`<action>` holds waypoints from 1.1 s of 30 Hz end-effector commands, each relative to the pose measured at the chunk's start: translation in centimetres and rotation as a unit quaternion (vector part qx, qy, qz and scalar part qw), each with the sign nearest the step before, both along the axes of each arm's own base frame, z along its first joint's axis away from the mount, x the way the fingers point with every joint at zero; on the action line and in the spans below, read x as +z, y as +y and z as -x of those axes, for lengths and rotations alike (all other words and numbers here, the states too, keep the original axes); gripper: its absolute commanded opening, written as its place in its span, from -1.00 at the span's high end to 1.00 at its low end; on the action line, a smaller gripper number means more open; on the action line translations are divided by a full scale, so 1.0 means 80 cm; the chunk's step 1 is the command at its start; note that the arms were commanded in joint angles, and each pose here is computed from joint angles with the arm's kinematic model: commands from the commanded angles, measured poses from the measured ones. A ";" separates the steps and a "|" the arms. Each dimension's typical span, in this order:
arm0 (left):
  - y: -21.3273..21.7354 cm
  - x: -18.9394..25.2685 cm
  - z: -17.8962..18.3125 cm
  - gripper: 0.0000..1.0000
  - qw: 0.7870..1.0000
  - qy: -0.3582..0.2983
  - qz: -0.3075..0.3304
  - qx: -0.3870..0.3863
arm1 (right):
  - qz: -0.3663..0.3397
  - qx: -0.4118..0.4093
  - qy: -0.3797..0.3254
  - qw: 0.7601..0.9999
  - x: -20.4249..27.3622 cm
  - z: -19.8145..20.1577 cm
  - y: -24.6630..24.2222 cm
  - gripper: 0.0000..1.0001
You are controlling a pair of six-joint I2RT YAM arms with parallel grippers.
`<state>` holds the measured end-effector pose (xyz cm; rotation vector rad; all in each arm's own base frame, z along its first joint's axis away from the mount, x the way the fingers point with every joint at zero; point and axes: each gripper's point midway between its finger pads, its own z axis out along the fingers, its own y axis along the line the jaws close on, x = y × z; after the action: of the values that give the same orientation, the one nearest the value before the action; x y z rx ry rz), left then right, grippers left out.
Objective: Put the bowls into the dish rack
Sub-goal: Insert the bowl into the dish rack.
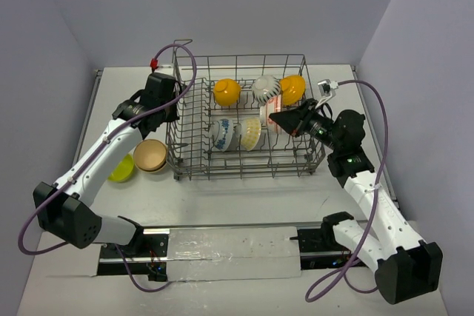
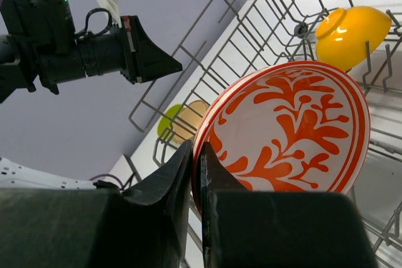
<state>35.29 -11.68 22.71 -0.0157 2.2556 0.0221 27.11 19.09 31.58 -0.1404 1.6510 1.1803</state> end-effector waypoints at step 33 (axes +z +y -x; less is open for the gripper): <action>-0.004 -0.001 -0.002 1.00 0.999 -0.023 0.012 -0.029 | -0.150 0.054 -0.005 0.987 -0.009 -0.014 -0.051 1.00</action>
<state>35.56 -11.88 22.66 0.0016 2.2157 -0.0092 28.76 15.04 29.17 0.0230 1.5376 1.4928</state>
